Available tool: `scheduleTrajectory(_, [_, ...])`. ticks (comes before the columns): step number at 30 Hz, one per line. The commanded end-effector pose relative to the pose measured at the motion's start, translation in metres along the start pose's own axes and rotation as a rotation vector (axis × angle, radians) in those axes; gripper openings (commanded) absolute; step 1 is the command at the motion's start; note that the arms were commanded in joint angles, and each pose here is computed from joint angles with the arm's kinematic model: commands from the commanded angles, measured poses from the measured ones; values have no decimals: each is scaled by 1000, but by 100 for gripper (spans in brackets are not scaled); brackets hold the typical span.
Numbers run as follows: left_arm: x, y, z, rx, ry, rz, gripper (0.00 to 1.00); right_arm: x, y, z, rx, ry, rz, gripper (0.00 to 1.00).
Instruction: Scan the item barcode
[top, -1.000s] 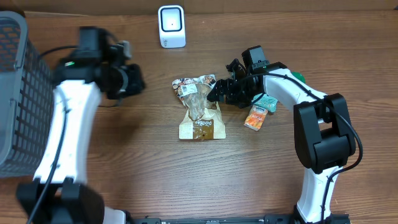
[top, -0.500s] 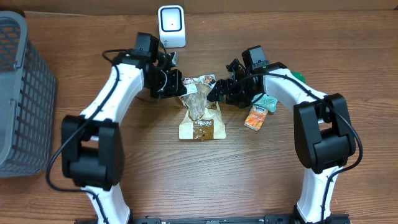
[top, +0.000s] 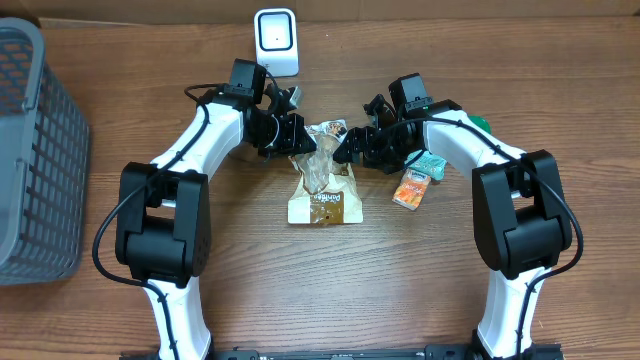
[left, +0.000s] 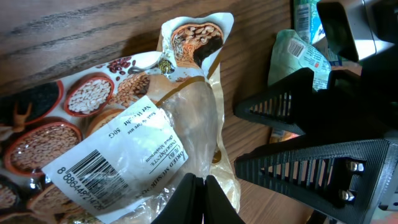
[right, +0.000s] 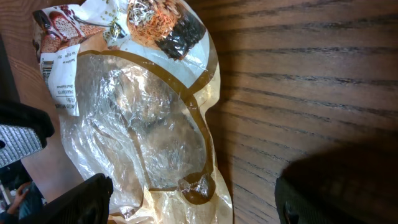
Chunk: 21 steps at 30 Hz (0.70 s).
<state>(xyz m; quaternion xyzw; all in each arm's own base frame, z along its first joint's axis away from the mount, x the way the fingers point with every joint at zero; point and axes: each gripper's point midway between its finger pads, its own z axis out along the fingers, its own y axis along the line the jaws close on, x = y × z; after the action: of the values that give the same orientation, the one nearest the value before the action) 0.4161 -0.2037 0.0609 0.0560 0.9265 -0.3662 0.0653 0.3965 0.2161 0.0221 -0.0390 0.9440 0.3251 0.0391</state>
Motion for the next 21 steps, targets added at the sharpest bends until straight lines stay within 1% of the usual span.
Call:
scheduleTrajectory(1, [5, 13, 8, -58, 15, 29, 4, 10, -12, 7, 42, 20, 20, 83])
scheduleTrajectory(4, [6, 23, 11, -99, 21, 16, 4, 10, -12, 7, 42, 20, 20, 83])
scheduleTrajectory(11, [16, 43, 30, -113, 70, -23, 4, 10, -12, 7, 42, 21, 20, 83])
scheduleTrajectory(13, [18, 51, 32, -141, 76, -43, 4, 11, -12, 6, 43, 24, 22, 83])
scheduleTrajectory(15, [19, 64, 30, -212, 71, -78, 4, 12, -12, 6, 44, 26, 24, 83])
scheduleTrajectory(17, [19, 71, 28, -249, 70, -85, 4, 13, -12, 6, 45, 30, 31, 83])
scheduleTrajectory(21, [22, 80, 26, -306, 73, -99, 4, 18, -13, 7, 51, 47, 89, 83])
